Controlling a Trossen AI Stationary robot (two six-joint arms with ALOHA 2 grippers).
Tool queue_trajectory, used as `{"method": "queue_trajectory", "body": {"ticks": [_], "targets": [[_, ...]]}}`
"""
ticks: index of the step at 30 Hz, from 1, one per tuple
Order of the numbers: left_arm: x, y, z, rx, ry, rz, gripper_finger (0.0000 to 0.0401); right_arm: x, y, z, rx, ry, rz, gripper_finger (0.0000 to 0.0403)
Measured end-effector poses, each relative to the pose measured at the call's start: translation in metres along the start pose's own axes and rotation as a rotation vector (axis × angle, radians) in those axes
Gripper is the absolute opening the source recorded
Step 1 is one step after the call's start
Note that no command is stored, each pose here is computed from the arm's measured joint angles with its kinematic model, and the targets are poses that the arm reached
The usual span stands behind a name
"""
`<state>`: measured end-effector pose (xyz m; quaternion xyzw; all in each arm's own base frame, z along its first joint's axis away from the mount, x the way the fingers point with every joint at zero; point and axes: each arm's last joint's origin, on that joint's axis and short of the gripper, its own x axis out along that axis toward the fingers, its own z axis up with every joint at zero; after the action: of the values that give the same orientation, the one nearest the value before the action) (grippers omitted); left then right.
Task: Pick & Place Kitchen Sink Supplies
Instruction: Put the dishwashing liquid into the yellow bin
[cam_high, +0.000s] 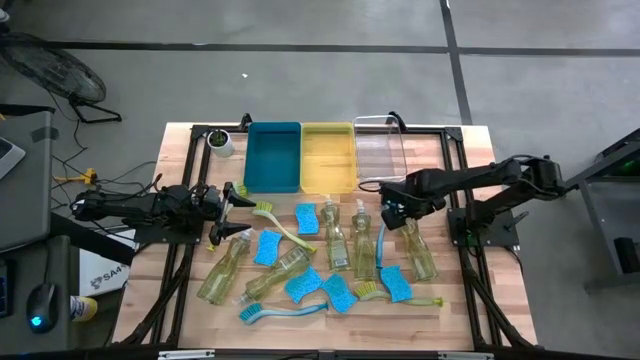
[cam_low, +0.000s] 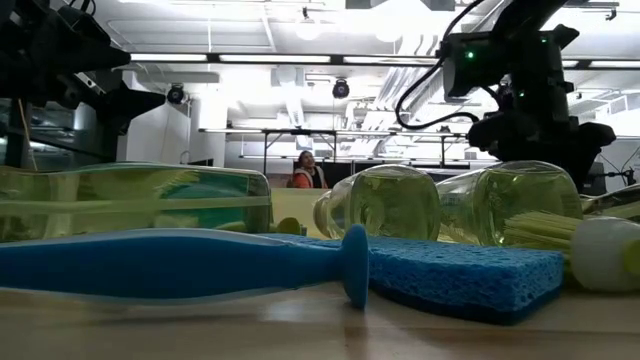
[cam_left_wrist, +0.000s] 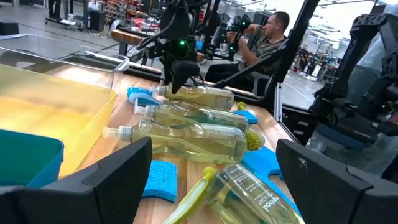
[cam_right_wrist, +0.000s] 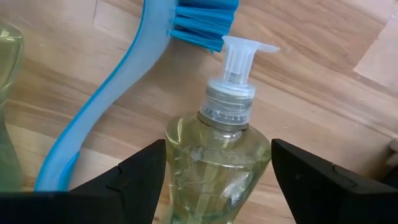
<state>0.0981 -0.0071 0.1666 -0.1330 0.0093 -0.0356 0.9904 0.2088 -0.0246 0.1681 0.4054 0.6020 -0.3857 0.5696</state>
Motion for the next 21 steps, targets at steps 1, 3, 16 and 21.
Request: {"method": "queue_trajectory", "body": {"ticks": [1,3,16,21], "targets": [[0.0,0.0,0.0,0.0,0.0,0.0,0.034,0.0,0.0,0.0,0.002,0.003,0.002,0.0274],[0.0,0.0,0.0,0.0,0.0,0.0,0.034,0.0,0.001,-0.002,0.006,0.006,0.001,0.0274],[0.0,0.0,0.0,0.0,0.0,0.001,0.034,0.007,0.003,-0.013,-0.026,0.009,-0.042,0.0275],[0.0,0.0,0.0,0.0,0.0,0.002,0.034,0.004,0.006,-0.016,-0.027,0.006,-0.027,0.03]]}}
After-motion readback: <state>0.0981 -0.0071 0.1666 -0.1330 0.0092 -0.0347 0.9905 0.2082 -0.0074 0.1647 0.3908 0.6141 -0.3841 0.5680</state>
